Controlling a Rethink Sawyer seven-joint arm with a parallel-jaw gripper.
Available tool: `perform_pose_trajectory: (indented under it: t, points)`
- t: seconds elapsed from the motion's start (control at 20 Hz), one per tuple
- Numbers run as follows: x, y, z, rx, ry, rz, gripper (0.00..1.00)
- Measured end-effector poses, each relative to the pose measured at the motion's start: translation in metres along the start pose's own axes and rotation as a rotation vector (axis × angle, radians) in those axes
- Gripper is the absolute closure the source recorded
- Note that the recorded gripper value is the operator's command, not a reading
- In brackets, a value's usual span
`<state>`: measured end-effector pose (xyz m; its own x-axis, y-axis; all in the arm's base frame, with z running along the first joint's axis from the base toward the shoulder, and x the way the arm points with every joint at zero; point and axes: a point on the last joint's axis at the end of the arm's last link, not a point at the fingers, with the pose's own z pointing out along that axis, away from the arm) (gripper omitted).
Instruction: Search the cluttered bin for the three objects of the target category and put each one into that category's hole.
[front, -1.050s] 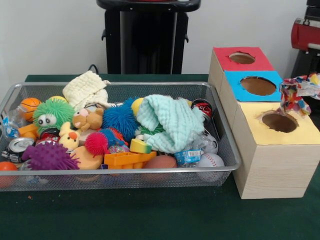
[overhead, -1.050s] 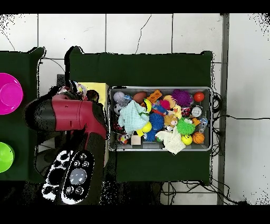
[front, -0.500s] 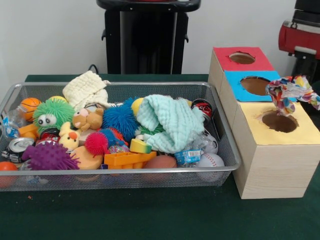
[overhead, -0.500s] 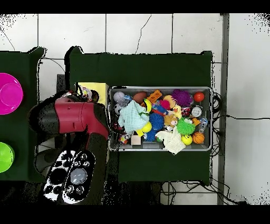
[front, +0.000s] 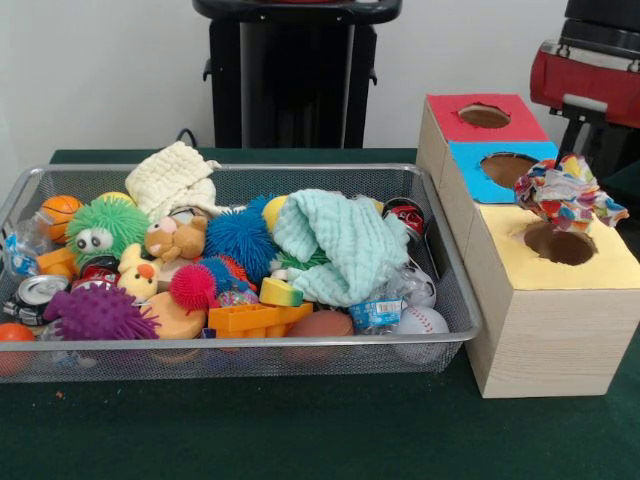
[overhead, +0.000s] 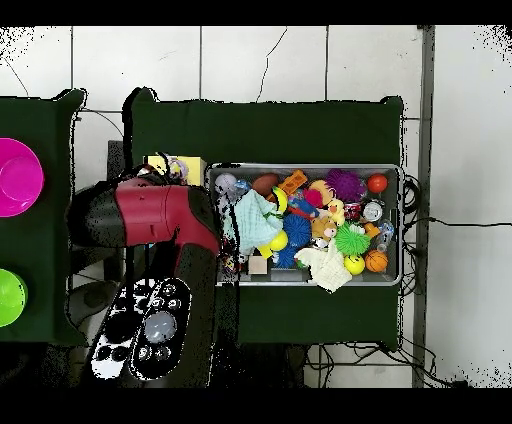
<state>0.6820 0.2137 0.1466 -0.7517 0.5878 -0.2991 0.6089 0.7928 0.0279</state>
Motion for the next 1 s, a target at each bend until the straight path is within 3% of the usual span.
perform_pose_trajectory:
  t: [0.25, 0.55, 0.8, 1.0]
  points:
    - [-0.033, 0.01, -0.007, -0.027, -0.056, -0.007, 1.0]
    - [-0.08, 0.045, -0.03, -0.074, -0.112, -0.003, 1.0]
    - [-0.091, 0.058, -0.042, -0.088, -0.117, 0.0, 1.0]
    - [-0.09, 0.065, -0.048, -0.11, -0.095, 0.032, 1.0]
